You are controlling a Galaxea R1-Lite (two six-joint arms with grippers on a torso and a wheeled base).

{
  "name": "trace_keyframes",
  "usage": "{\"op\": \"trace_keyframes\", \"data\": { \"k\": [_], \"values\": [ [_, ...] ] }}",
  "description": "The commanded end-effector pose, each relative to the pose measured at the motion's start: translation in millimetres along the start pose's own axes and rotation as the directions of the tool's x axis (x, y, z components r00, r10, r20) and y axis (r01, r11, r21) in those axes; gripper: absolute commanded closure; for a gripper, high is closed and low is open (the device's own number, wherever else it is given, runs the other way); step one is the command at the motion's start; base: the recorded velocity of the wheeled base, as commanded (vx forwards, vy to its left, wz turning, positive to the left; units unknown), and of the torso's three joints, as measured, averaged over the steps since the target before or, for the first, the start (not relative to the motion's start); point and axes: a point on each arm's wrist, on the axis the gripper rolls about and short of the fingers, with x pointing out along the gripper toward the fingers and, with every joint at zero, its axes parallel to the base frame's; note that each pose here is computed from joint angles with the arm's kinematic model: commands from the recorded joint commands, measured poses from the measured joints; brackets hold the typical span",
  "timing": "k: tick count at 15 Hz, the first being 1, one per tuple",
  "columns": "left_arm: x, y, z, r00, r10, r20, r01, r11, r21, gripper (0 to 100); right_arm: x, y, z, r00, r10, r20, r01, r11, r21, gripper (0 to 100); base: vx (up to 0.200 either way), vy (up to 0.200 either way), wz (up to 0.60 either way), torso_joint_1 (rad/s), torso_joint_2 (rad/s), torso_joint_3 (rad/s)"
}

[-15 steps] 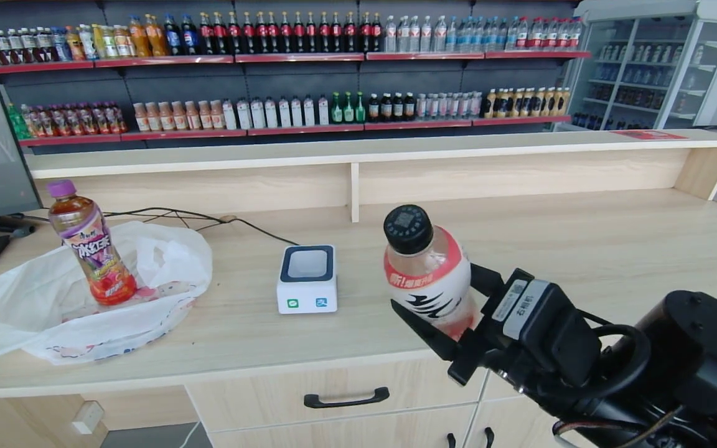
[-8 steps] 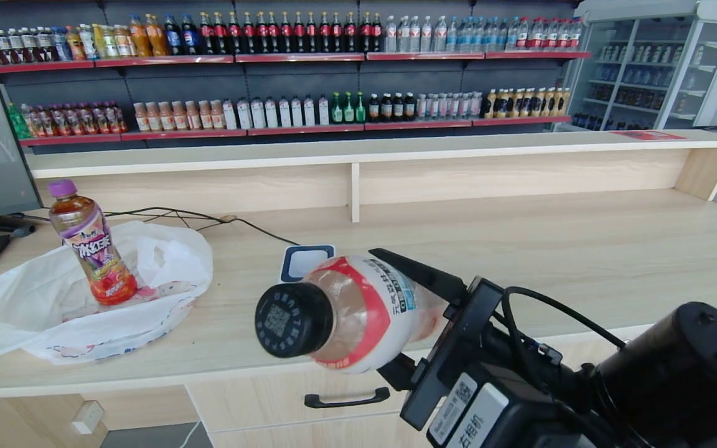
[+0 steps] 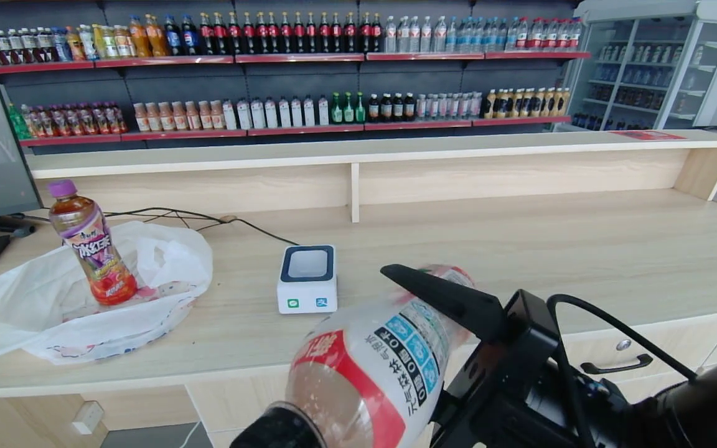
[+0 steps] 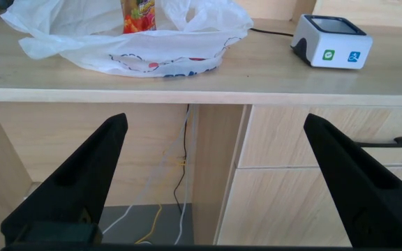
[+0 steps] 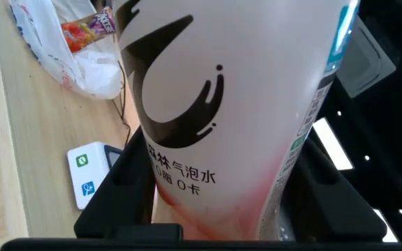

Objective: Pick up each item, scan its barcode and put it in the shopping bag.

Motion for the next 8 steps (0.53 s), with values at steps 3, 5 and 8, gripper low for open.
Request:
{"op": "trace_keyframes", "data": {
  "k": [3,5,8],
  "values": [
    [0,0.0,0.0,1.0,0.0,0.0,0.0,1.0,0.0,0,8,24,11,0.996,0.077,0.042,-0.076,0.997,-0.02,100,0.0,0.0,0.0,0.0,0.0,0.0],
    [0,0.0,0.0,1.0,0.0,0.0,0.0,1.0,0.0,0,22,21,25,0.995,0.033,0.096,-0.024,0.996,-0.09,100,0.0,0.0,0.0,0.0,0.0,0.0],
    [0,0.0,0.0,1.0,0.0,0.0,0.0,1.0,0.0,0,27,17,30,0.993,0.009,0.117,0.009,0.988,-0.157,100,0.0,0.0,0.0,0.0,0.0,0.0]
  ]
}}
